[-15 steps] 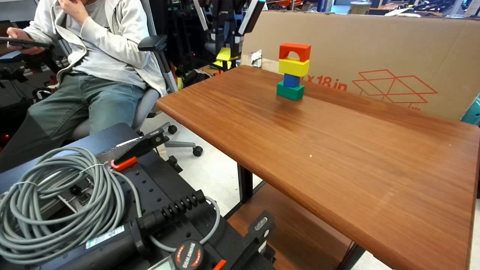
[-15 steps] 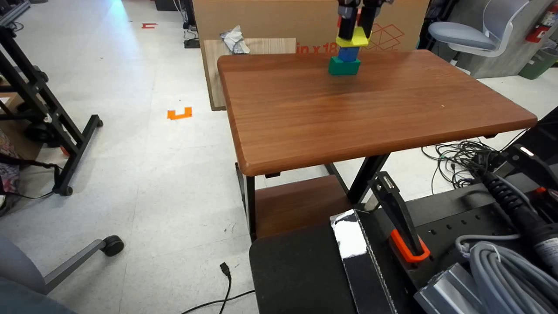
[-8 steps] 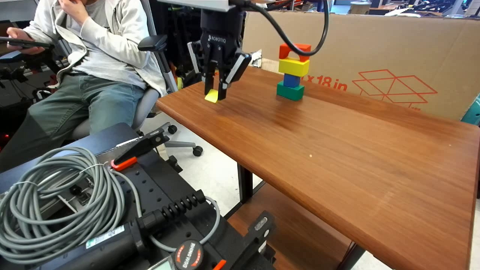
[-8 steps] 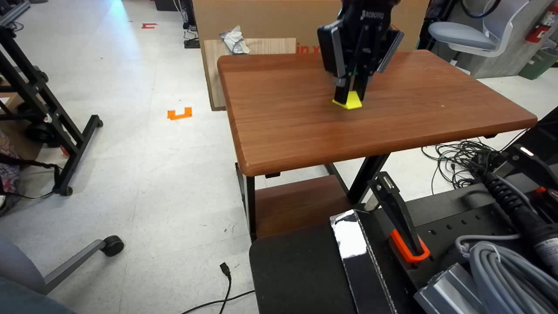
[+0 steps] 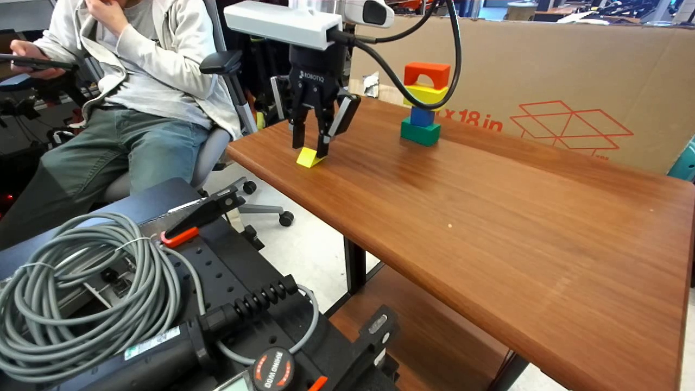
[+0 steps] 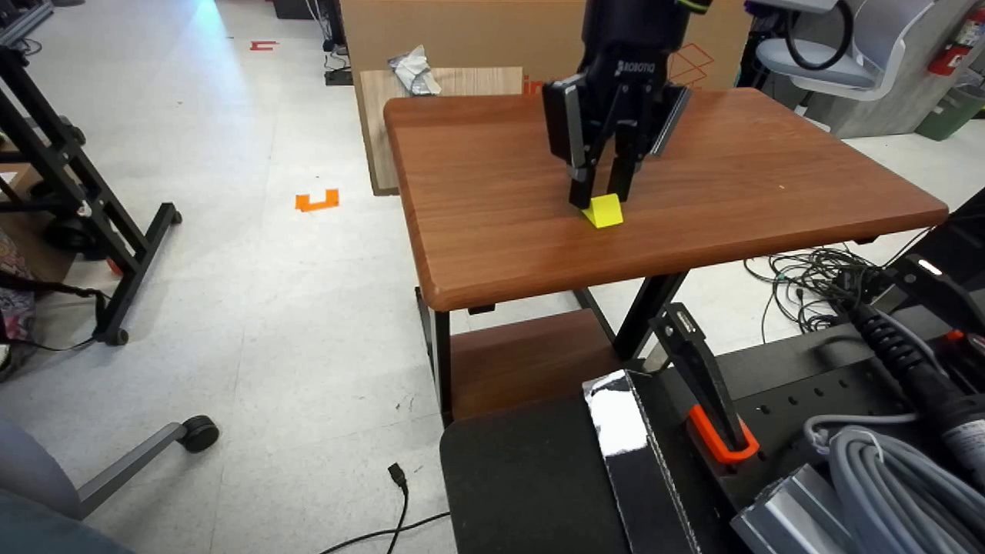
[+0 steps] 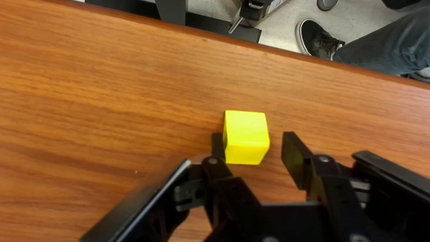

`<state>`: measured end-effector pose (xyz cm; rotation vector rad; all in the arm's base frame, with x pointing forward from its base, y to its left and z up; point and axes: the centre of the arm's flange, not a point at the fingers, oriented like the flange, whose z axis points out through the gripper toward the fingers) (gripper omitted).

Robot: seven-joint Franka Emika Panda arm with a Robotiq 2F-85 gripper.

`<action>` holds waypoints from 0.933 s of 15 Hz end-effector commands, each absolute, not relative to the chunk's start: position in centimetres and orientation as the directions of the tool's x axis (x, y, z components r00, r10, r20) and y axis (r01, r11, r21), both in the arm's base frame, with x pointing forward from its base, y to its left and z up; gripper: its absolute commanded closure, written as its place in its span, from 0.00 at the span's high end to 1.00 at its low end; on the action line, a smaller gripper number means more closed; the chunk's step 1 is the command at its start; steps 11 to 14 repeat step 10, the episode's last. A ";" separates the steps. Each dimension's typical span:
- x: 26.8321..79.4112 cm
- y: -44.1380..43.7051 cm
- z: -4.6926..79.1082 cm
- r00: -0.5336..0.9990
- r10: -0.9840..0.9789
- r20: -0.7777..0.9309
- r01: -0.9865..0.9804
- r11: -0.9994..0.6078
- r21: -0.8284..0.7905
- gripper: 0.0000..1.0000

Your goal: Remove the yellow block from the top of the stack and put it on the table.

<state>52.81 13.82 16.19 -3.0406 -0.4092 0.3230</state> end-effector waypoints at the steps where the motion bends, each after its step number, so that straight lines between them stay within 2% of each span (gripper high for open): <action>1: 51.5 14.1 19.7 0.954 0.278 -0.109 0.270 -0.959 -0.085 0.80; 3: 51.2 13.8 22.7 0.960 0.273 -0.060 0.268 -0.960 -0.079 0.95; 4: 51.0 13.4 24.2 0.962 0.269 -0.043 0.266 -0.961 -0.077 0.99; 7: 51.0 11.9 29.1 0.975 0.220 -0.042 0.215 -0.973 -0.088 1.00; 8: 52.6 13.3 25.4 0.969 0.245 -0.039 0.242 -0.968 -0.072 1.00; 14: 52.5 13.0 26.9 0.971 0.239 -0.025 0.237 -0.969 -0.071 1.00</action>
